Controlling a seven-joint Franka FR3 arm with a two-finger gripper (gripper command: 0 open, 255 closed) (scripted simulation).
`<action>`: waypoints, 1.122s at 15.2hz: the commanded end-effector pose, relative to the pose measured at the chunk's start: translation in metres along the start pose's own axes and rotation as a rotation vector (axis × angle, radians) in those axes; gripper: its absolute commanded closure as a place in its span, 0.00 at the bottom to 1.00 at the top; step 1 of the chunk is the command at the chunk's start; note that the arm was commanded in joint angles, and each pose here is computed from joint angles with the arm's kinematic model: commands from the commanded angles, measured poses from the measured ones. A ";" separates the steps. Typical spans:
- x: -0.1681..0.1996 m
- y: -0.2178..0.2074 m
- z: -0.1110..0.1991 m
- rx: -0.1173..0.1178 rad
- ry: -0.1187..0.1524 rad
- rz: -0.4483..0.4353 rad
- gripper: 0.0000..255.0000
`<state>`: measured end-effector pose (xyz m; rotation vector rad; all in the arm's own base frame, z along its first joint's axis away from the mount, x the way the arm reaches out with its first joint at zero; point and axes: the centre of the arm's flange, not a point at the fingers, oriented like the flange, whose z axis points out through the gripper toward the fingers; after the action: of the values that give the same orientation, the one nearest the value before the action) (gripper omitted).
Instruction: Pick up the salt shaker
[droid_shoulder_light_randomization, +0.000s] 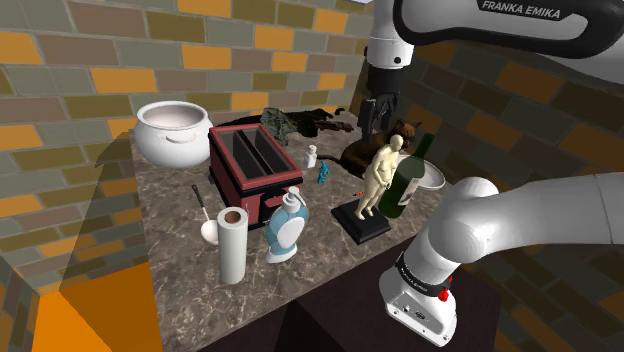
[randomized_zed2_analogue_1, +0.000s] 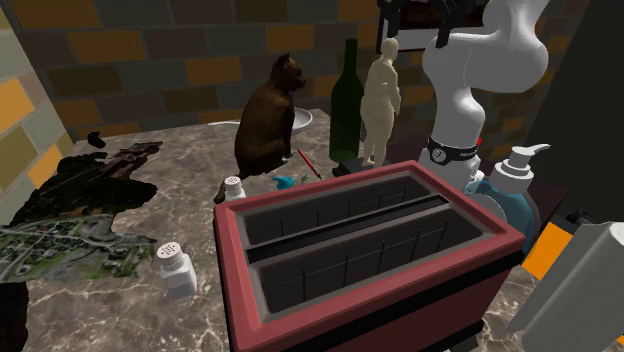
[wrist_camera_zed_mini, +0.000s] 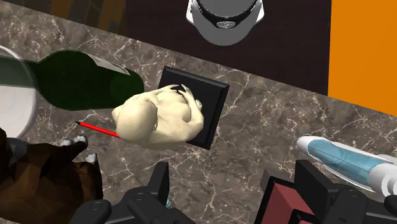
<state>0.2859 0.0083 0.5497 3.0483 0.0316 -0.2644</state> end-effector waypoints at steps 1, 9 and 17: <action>0.000 0.000 0.000 0.000 0.000 0.000 0.00; 0.094 0.044 0.043 0.030 -0.038 0.029 0.00; 0.185 0.089 0.091 0.060 -0.075 0.057 0.00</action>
<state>0.4440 -0.0798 0.4471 3.0880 -0.0625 -0.3750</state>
